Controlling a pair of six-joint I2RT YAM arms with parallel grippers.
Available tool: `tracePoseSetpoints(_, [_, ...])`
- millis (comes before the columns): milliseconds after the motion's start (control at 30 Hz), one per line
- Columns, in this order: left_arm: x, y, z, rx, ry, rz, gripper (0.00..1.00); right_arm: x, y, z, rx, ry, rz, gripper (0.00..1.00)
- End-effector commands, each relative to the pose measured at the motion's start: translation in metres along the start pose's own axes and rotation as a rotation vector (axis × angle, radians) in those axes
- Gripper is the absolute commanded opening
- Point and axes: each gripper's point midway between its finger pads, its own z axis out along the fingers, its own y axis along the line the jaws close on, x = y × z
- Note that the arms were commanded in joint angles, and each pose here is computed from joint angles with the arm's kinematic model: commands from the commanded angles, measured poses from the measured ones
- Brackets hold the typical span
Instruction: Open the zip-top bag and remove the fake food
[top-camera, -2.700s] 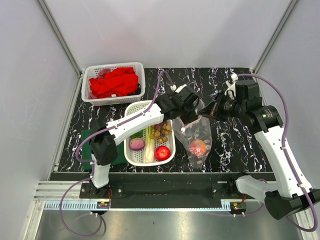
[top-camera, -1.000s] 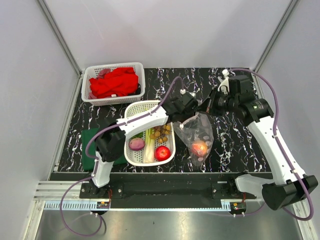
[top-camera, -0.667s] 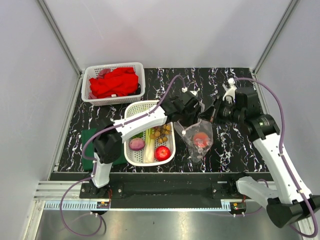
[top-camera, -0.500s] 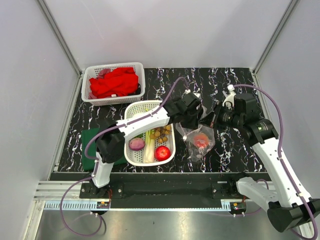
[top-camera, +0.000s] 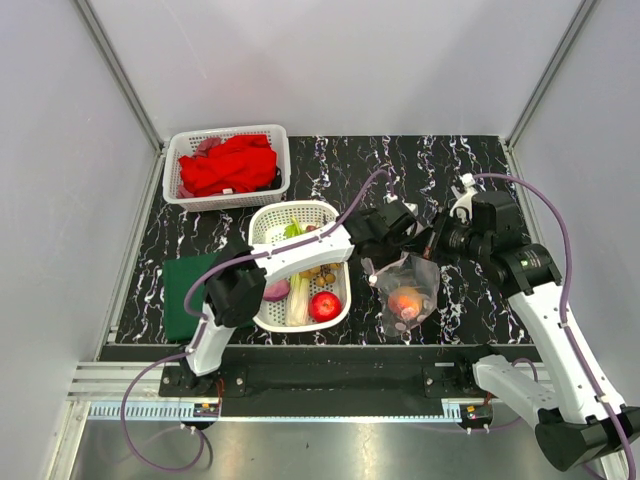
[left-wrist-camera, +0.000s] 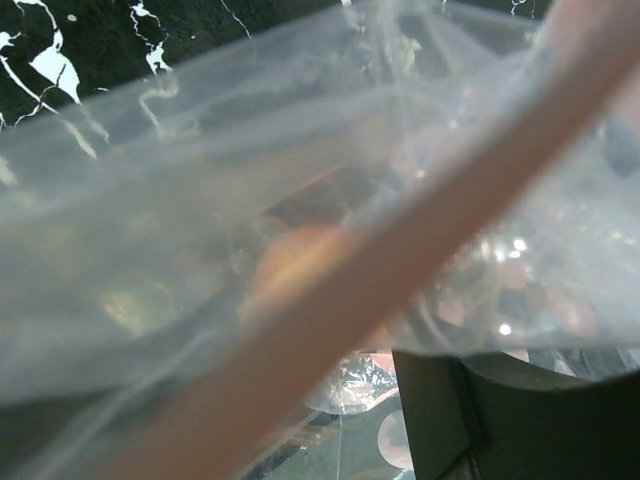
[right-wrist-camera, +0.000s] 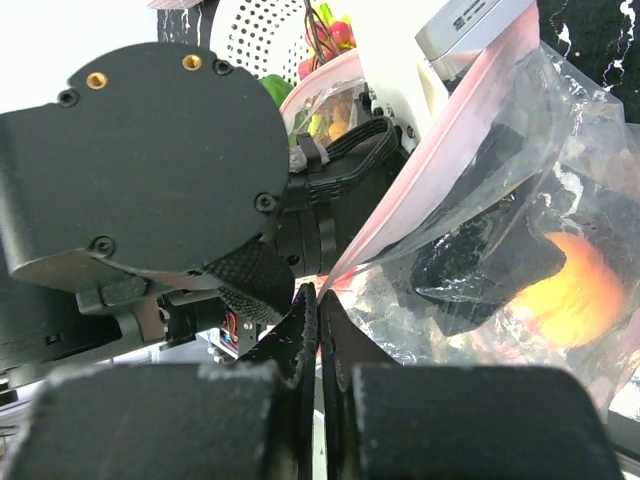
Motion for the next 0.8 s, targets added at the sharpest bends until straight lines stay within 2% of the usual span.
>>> tracePoseSetpoints(0, [0.002, -0.011, 0.007, 0.034, 0.002, 0.024, 0.61, -0.008, 0.003, -0.009, 0.006, -0.049, -0.005, 0.00])
tracePoseSetpoints(100, [0.010, -0.009, 0.007, 0.037, 0.025, 0.024, 0.58, -0.006, 0.000, -0.009, 0.021, -0.046, -0.011, 0.00])
tracePoseSetpoints(300, [-0.032, -0.001, -0.027, 0.017, -0.098, 0.011, 0.61, -0.027, 0.000, 0.008, 0.008, -0.074, -0.147, 0.00])
tracePoseSetpoints(467, [-0.066, 0.008, -0.064, 0.018, -0.181, -0.021, 0.61, -0.063, 0.031, 0.027, -0.083, -0.073, -0.211, 0.00])
tracePoseSetpoints(567, [-0.077, 0.011, -0.079, 0.017, -0.220, -0.029, 0.61, -0.076, 0.051, 0.021, -0.134, -0.098, -0.229, 0.00])
tracePoseSetpoints(667, [-0.078, 0.012, -0.077, 0.016, -0.219, -0.028, 0.61, -0.071, 0.054, 0.017, -0.172, -0.115, -0.233, 0.00])
tracePoseSetpoints(767, [-0.070, 0.011, -0.061, 0.031, -0.168, -0.041, 0.59, -0.053, 0.039, 0.021, -0.186, -0.110, -0.204, 0.00])
